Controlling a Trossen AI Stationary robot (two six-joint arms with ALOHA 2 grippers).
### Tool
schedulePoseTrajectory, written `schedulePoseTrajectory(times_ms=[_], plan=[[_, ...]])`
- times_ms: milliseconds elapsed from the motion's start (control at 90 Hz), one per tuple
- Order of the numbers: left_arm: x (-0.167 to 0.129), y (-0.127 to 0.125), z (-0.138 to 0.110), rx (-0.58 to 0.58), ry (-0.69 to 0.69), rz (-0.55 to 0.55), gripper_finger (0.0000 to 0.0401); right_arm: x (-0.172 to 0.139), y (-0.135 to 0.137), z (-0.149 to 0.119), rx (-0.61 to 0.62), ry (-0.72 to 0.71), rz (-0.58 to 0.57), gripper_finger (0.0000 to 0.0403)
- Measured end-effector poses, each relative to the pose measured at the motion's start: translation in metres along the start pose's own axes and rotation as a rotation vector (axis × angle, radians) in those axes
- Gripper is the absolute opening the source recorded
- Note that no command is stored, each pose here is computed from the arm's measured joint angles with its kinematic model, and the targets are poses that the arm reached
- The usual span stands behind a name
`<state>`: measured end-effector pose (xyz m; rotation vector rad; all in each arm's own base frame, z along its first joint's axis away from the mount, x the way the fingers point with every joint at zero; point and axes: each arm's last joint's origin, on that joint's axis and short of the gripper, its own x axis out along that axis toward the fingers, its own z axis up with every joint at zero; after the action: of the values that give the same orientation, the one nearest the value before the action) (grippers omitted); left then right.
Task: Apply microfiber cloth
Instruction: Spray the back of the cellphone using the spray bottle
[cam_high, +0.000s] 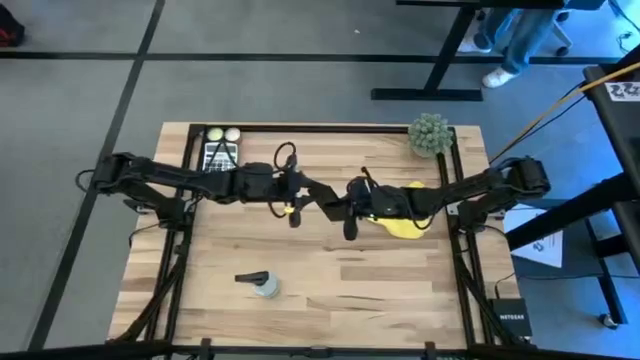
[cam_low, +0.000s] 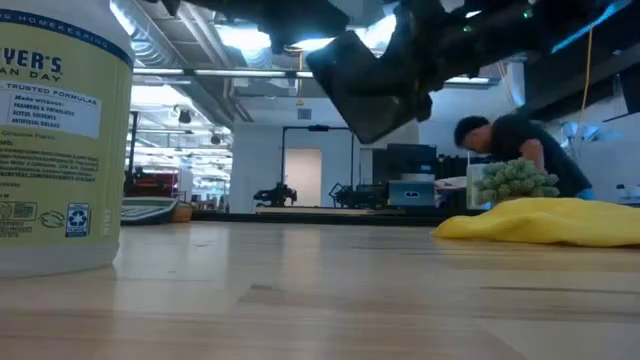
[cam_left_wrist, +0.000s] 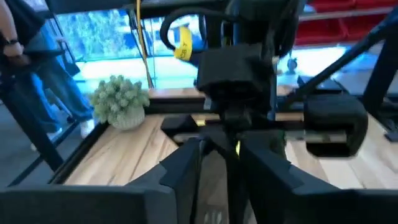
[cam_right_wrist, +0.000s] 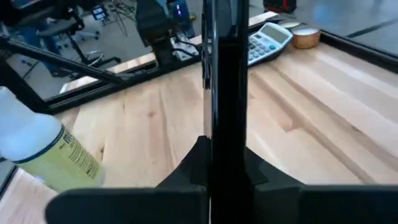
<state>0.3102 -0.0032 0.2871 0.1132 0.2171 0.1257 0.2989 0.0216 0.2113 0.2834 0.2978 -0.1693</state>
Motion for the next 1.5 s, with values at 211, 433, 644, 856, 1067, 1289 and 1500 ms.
schedulePoseTrajectory(times_ms=[211, 433, 644, 856, 1067, 1289, 1500], plan=[[-0.036, -0.006, 0.010, 0.044, 0.085, 0.054, 0.0096, -0.018, 0.002, 0.019, -0.016, -0.061, 0.019, 0.0003], [-0.045, -0.006, 0.013, 0.016, 0.086, 0.051, 0.0025, -0.033, 0.006, 0.038, -0.078, -0.180, 0.051, 0.0003], [-0.025, -0.005, 0.013, 0.001, -0.003, -0.020, 0.0002, -0.019, 0.009, 0.031, -0.098, -0.192, 0.117, 0.0003], [-0.011, -0.003, 0.010, -0.003, -0.045, -0.049, 0.0000, -0.006, 0.007, 0.020, -0.104, -0.146, 0.120, 0.0003], [-0.020, -0.004, 0.011, -0.008, -0.010, -0.052, 0.0000, -0.011, 0.008, 0.025, -0.131, -0.161, 0.123, 0.0003], [-0.037, -0.006, 0.014, -0.008, 0.040, 0.022, 0.0000, -0.023, 0.012, 0.039, -0.142, -0.229, 0.159, 0.0003], [-0.031, -0.001, 0.017, 0.000, -0.006, 0.041, 0.0000, -0.018, 0.011, 0.034, -0.145, -0.210, 0.153, 0.0003]])
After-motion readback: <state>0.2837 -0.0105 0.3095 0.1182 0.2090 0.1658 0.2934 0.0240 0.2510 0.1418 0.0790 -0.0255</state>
